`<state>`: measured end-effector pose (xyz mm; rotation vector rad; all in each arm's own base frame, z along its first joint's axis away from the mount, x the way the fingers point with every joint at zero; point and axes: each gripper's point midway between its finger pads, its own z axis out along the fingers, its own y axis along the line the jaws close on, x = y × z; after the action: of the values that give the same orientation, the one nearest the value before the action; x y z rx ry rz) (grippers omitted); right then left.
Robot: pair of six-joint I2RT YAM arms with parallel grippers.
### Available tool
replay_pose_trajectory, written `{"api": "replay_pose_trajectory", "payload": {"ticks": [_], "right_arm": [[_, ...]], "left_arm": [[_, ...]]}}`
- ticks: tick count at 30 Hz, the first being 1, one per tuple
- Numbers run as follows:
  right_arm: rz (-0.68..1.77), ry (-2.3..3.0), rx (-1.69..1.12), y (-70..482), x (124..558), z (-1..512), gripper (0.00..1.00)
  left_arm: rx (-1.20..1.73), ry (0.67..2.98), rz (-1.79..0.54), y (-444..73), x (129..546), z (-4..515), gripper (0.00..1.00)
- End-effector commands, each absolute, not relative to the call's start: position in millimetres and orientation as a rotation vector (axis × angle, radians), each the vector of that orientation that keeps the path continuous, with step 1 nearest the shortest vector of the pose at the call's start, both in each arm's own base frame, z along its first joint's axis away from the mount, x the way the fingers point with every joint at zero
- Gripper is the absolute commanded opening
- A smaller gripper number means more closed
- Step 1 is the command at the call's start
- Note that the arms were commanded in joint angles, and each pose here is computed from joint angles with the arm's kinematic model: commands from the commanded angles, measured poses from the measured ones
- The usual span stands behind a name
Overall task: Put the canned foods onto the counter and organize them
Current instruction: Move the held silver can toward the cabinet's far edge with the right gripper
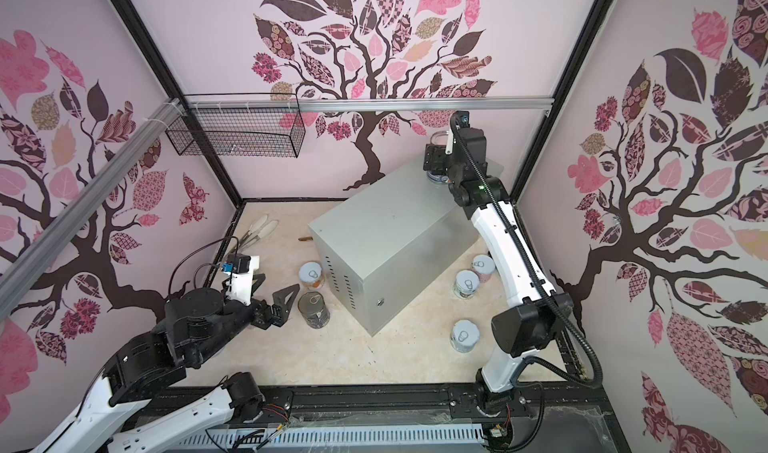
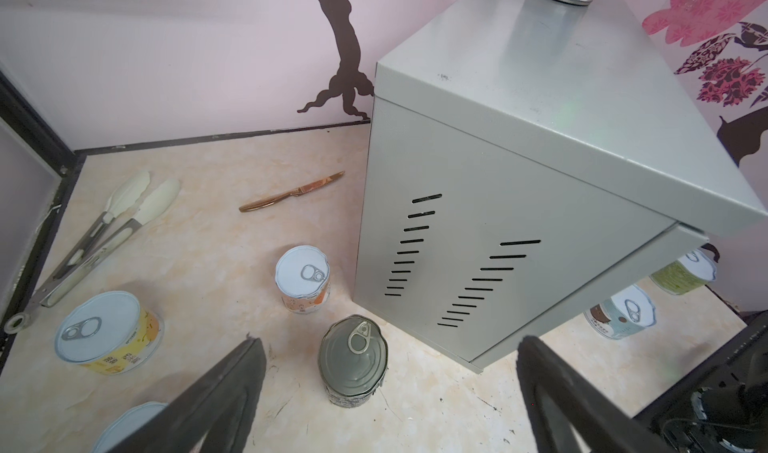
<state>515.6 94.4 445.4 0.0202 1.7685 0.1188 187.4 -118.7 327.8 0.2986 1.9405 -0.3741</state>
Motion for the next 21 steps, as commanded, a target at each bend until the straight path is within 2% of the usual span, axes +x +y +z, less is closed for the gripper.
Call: {"api": "replay_pose_trajectory", "payload": {"ticks": [1,10,21], "right_arm": [[0.127,1.751,0.039,88.4,537.9,447.6,0.59],[0.062,1.770,0.001,84.9,581.9,438.7,0.58],[0.080,1.790,-0.005,86.3,596.5,424.1,0.61]], "left_arm": [[0.293,1.915,-0.338,-116.8,192.5,324.8,0.98],[0.292,1.905,-0.311,-115.7,195.7,313.7,0.98],[0.291,1.950,-0.317,-120.0,201.5,296.4,0.98]]}}
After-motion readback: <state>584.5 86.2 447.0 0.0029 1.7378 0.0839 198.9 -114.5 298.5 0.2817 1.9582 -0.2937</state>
